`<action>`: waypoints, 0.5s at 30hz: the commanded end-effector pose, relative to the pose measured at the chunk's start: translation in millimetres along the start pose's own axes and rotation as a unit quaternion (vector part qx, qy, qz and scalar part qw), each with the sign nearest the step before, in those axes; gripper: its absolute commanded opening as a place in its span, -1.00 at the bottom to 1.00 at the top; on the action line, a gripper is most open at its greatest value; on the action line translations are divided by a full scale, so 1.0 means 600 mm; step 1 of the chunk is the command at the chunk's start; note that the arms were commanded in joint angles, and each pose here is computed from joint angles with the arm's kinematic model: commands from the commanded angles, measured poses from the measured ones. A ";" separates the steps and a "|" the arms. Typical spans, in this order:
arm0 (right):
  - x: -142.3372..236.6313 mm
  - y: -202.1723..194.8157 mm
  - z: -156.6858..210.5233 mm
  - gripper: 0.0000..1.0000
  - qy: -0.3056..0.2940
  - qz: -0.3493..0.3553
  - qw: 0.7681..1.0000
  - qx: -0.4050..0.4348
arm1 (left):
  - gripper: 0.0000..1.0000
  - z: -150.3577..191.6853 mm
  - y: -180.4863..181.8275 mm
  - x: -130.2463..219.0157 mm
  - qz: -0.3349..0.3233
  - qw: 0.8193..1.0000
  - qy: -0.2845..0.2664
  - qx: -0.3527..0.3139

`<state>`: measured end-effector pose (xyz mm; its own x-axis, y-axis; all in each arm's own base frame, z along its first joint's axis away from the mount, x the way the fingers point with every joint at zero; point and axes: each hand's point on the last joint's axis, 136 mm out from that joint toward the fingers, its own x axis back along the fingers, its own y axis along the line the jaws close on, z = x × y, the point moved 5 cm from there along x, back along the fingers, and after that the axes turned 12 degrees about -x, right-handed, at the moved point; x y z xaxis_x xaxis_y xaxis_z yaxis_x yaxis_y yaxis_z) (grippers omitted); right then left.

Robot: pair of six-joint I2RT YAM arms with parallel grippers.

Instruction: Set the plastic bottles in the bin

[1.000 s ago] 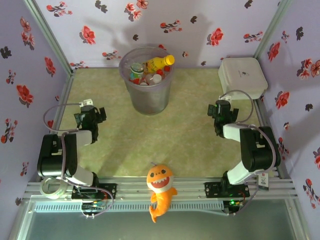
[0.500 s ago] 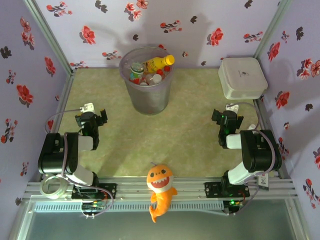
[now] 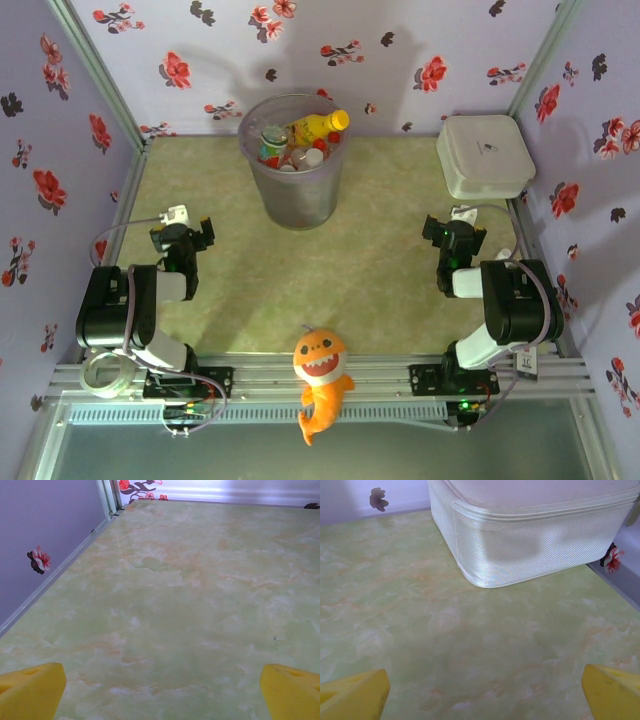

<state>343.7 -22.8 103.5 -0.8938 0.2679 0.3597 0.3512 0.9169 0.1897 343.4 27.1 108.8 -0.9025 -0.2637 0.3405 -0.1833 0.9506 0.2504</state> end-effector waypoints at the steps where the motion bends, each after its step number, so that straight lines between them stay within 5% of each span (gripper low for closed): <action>1: 0.001 0.001 -0.004 0.99 -0.011 -0.006 1.000 -0.012 | 1.00 -0.009 -0.001 0.000 -0.001 1.000 -0.016 -0.004; 15: -0.003 0.004 -0.003 0.99 -0.003 -0.010 1.000 -0.009 | 0.99 -0.009 -0.001 0.000 -0.001 1.000 -0.017 -0.004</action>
<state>344.0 -21.4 103.2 -0.8964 0.2562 0.3618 0.3410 0.9199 0.1936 343.4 27.1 108.8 -0.9025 -0.2637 0.3405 -0.1832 0.9506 0.2508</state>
